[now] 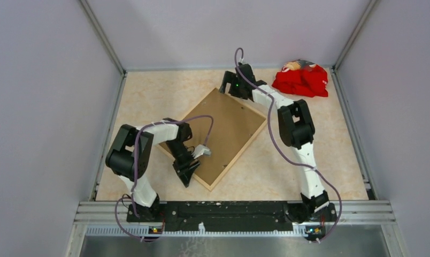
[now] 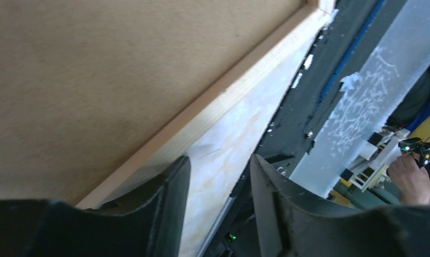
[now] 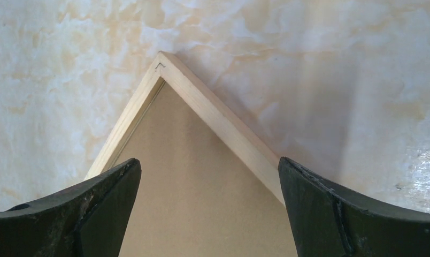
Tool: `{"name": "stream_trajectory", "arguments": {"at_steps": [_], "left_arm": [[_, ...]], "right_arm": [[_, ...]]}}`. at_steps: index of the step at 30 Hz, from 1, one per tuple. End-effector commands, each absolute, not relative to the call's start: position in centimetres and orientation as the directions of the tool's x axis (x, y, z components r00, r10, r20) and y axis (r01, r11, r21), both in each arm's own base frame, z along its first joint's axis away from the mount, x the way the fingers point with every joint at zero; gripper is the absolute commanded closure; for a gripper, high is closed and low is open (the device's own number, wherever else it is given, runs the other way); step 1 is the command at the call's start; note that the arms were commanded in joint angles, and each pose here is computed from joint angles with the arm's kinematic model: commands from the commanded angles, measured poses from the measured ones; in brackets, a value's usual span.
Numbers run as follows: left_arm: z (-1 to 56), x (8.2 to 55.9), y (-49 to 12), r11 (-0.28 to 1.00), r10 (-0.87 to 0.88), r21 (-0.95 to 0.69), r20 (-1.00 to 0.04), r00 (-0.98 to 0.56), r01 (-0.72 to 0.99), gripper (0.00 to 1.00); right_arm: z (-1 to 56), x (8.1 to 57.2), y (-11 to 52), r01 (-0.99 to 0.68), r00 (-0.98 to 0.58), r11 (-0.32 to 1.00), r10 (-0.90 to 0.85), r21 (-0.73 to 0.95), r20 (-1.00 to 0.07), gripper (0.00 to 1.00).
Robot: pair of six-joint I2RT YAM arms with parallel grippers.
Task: Put the photo into the frame
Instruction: Adjust the photo frame at the center of the board.
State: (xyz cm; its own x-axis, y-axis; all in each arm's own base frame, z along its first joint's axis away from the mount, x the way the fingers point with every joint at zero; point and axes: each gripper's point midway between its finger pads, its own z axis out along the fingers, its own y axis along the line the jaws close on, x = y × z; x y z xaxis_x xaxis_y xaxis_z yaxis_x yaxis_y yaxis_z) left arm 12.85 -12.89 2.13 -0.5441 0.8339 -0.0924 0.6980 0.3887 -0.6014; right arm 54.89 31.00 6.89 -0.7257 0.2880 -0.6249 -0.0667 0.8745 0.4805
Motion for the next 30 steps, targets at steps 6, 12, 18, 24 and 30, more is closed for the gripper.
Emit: {"name": "stream_trajectory", "arguments": {"at_steps": [6,12,18,24,30], "left_arm": [[5.1,20.2,-14.1,0.208,0.835,-0.387,-0.408,-0.369,0.898,0.34],[8.9,27.5,-9.8,0.351,0.764,-0.291,-0.460,-0.452,0.890,0.36],[9.4,38.1,-2.8,0.631,0.578,-0.232,-0.495,-0.649,0.740,0.49],[6.3,42.7,-0.1,0.746,0.466,-0.235,-0.485,-0.740,0.623,0.63],[3.6,40.6,-1.8,0.697,0.442,-0.359,-0.467,-0.766,0.621,0.81]], "right_arm": [[17.1,50.3,29.8,-0.145,-0.666,0.902,0.215,0.407,-0.714,0.01],[17.4,44.2,25.8,-0.106,-0.687,0.904,0.235,0.414,-0.688,0.01],[14.2,35.3,22.7,-0.063,-0.750,0.875,0.276,0.481,-0.601,0.01],[12.2,29.0,21.0,-0.036,-0.781,0.833,0.322,0.553,-0.535,0.01],[10.3,26.8,20.4,-0.012,-0.804,0.816,0.337,0.578,-0.491,0.01]]}}
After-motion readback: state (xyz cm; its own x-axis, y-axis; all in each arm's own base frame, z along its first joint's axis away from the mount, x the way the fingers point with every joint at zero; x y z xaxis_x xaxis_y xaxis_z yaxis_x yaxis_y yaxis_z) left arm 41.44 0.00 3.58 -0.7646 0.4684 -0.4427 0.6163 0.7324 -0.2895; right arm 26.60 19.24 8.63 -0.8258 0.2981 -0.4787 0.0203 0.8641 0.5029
